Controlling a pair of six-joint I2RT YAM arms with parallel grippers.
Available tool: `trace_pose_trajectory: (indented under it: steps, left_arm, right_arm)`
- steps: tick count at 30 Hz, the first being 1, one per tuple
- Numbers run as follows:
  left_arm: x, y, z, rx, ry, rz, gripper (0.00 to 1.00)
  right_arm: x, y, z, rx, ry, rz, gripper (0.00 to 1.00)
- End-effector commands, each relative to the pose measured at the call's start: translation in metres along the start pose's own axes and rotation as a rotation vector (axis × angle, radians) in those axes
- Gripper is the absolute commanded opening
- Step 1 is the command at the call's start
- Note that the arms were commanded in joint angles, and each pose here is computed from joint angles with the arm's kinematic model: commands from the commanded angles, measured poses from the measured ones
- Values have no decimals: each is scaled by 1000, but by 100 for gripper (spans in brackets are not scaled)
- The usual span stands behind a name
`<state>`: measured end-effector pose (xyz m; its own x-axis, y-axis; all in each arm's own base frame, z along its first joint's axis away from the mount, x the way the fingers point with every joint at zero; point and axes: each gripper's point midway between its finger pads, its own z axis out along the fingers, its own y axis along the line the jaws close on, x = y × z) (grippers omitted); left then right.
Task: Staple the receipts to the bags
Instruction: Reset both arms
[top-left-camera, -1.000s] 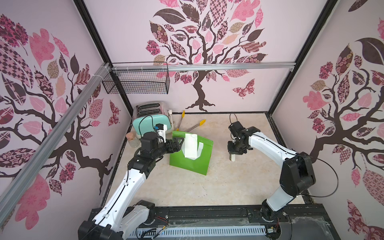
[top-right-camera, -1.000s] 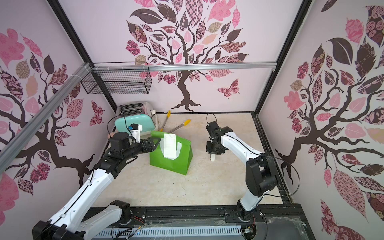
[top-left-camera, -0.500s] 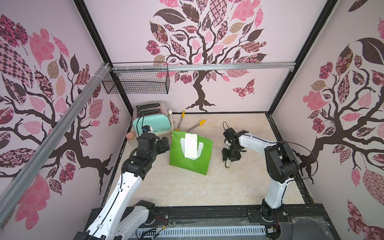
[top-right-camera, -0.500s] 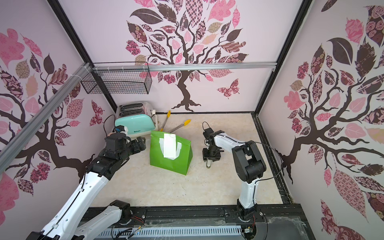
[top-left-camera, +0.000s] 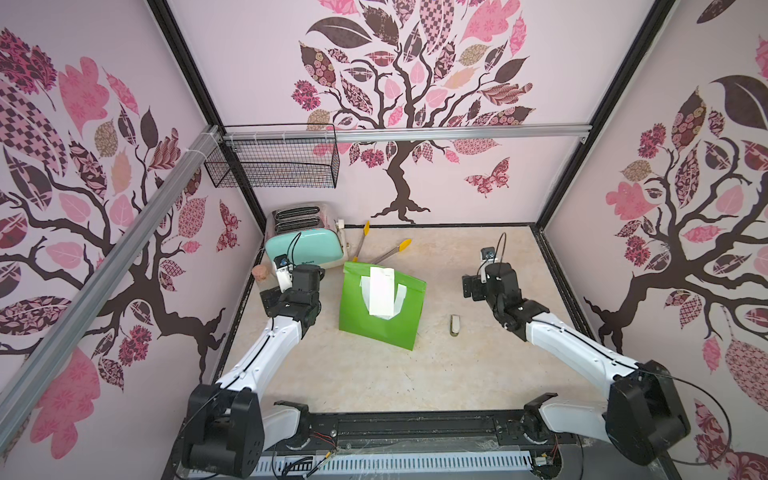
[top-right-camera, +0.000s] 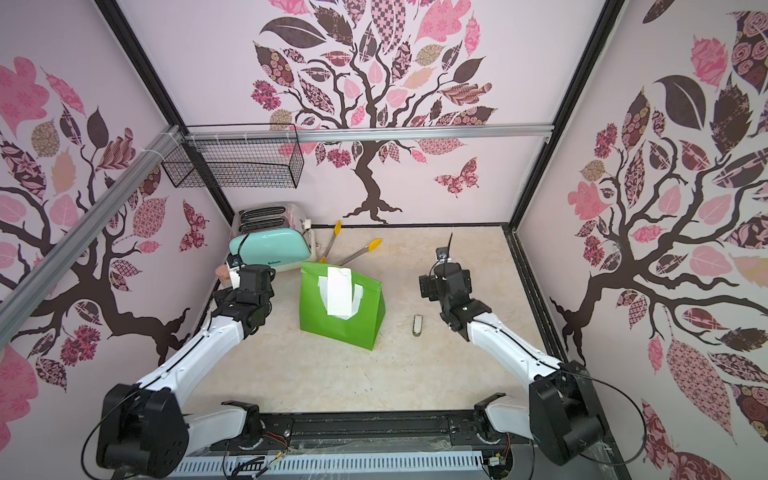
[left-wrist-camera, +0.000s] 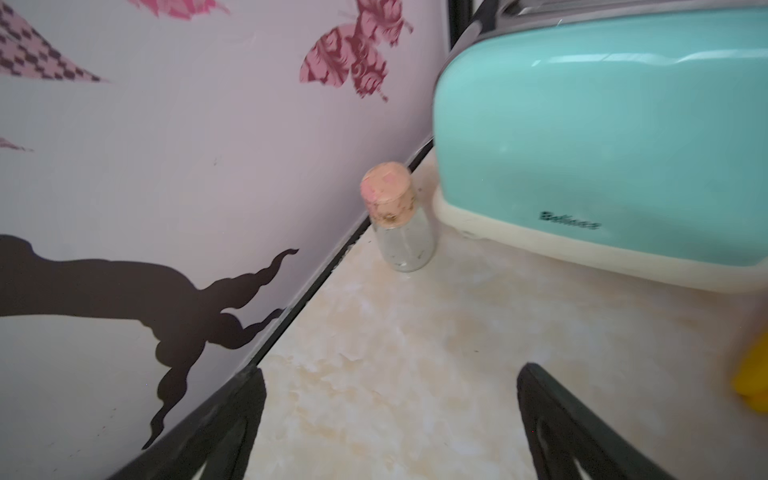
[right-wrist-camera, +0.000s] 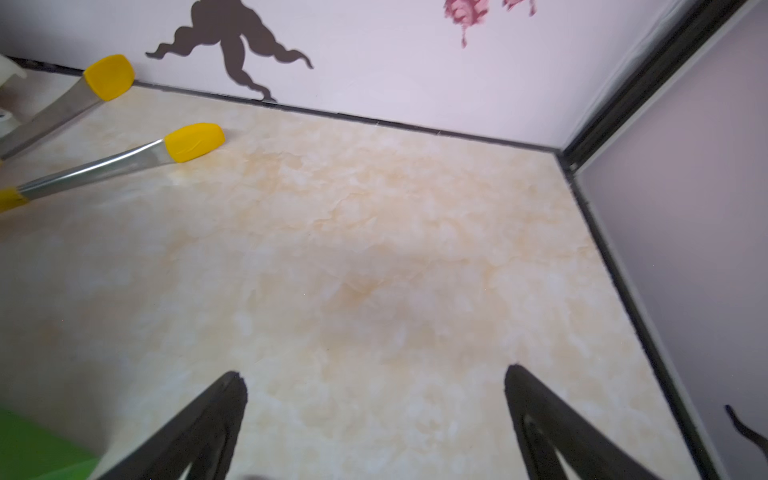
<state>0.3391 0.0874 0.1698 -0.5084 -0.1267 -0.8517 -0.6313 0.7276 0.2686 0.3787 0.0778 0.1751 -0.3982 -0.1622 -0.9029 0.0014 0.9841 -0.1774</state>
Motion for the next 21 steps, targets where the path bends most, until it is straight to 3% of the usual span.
trace_pose_trajectory:
  steps: [1,6,9,11,13,18,21]
  left_arm:
    - [7,4,24,-33,-48,-60,98]
    - [24,-28,31,146,-134,-59,98]
    - [24,-46,29,254,-181,-69,98]
    - [17,-55,22,339,-253,-115,98]
    - [19,-70,17,427,-281,-79,98]
    - [30,-92,22,510,-275,-30,98]
    - [34,-90,31,532,-260,-60,98]
  right_arm:
    - [-16,-36,-1,180,-268,-13,100]
    - [34,-66,19,190,-205,145,100]
    - [51,-59,23,73,-229,193,100]
    - [54,-60,21,76,-275,197,100]
    - [60,-64,22,68,-254,227,100]
    - [65,-65,32,39,-238,246,100]
    - [65,-66,30,44,-249,248,100]
